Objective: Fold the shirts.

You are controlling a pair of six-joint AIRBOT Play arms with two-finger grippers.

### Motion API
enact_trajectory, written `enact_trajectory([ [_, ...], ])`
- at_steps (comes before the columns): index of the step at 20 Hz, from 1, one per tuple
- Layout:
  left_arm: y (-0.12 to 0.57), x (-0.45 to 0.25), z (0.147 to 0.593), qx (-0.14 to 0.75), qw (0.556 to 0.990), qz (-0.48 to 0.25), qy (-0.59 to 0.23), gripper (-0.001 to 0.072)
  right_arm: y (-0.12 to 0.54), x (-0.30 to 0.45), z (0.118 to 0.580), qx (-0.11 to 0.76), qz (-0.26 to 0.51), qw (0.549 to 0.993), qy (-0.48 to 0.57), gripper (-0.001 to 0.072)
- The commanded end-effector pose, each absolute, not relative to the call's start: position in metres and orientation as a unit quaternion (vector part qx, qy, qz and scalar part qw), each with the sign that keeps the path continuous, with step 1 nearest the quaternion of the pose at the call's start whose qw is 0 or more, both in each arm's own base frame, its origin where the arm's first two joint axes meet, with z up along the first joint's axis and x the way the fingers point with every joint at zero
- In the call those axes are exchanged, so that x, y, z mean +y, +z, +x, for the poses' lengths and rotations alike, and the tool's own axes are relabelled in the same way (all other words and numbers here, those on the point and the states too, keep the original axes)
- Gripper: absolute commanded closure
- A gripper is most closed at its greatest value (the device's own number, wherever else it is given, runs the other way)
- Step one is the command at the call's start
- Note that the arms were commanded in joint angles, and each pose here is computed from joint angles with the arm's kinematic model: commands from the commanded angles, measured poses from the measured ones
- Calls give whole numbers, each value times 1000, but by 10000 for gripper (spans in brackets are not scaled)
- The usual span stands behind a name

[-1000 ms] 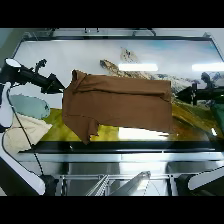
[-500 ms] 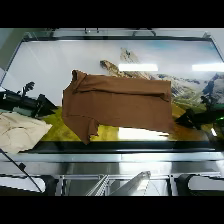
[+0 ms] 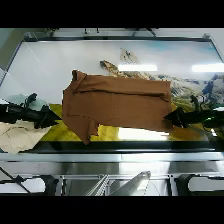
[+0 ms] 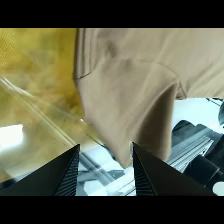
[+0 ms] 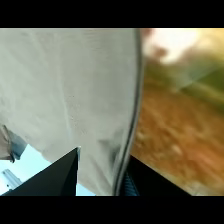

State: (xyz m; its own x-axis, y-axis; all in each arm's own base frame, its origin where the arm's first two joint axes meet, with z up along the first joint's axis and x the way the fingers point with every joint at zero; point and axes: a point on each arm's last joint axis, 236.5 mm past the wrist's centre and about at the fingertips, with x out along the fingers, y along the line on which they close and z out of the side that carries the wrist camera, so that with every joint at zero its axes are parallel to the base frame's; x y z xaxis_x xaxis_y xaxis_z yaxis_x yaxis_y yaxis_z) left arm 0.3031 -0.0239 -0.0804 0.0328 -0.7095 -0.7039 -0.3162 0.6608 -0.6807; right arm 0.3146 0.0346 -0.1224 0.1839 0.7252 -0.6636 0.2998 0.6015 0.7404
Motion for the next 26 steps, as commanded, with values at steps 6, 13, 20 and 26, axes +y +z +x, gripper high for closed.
enact_trajectory([
  [6, -121, -26, 304, 665, 642, -367, -109, 361, -129, 37, 310, 629, 393, 650, 168, 353],
  [13, -126, -96, 295, 687, 632, -316, -167, 369, -127, 39, 308, 631, 395, 645, 173, 353],
  [20, -100, -94, 297, 661, 614, -374, -213, 679, -97, 65, 277, 654, 411, 582, 255, 608],
  [26, -77, -55, 305, 620, 632, -421, -198, 680, -77, 29, 288, 619, 438, 610, 229, 693],
])
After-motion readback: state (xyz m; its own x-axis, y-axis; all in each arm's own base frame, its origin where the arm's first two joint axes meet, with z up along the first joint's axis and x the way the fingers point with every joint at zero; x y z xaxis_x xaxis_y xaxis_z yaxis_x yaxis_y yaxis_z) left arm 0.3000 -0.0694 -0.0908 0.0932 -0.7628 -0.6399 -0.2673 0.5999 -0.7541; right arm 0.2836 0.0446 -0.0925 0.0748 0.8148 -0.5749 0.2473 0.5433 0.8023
